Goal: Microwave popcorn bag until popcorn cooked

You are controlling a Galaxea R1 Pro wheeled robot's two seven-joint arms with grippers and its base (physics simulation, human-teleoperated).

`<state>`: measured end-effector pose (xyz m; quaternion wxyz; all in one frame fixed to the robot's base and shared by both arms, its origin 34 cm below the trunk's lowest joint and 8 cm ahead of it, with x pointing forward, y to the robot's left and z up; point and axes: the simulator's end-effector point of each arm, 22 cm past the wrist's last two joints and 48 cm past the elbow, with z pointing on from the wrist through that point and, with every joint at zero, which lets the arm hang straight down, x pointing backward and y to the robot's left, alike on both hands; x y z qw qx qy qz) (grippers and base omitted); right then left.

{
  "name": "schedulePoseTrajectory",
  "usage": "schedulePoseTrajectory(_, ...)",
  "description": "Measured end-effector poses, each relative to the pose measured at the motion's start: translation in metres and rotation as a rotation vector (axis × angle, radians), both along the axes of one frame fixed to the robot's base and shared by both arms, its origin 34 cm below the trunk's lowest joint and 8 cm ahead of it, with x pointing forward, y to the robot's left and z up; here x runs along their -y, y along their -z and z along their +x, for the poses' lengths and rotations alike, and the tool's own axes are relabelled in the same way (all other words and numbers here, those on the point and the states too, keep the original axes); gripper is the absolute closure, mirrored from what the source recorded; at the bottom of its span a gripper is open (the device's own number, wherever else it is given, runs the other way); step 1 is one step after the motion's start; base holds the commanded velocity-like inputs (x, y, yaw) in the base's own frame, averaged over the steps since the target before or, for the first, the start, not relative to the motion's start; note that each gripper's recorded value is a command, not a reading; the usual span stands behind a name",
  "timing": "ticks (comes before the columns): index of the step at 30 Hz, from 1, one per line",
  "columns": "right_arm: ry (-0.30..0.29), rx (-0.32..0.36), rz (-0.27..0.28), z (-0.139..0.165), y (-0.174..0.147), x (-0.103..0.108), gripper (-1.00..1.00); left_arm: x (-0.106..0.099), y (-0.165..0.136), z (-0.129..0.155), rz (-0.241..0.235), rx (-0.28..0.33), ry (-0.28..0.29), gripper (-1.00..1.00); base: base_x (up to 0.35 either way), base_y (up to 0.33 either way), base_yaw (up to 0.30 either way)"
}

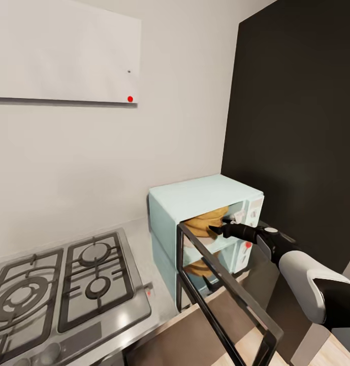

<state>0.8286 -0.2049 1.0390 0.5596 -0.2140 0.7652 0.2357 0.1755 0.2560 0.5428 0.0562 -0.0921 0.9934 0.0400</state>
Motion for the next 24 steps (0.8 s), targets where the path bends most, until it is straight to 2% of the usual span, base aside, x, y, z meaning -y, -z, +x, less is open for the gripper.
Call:
schedulePoseTrajectory(7, -0.020, -0.005, 0.008, -0.003, 0.000, -0.005, -1.00, 0.000, 0.000, 0.001, 0.000, 0.001, 0.001, -1.00, 0.001, 0.000, 0.000)
schedulePoseTrajectory(12, -0.042, -0.011, 0.018, -0.005, 0.003, -0.021, -1.00, 0.000, 0.000, 0.000, 0.000, 0.000, 0.001, -1.00, -0.038, 0.000, 0.000)
schedulePoseTrajectory(24, -0.032, -0.007, 0.008, -0.004, 0.002, -0.012, -1.00, 0.001, 0.000, 0.000, 0.000, -0.001, -0.002, -1.00, -0.325, 0.000, 0.000)
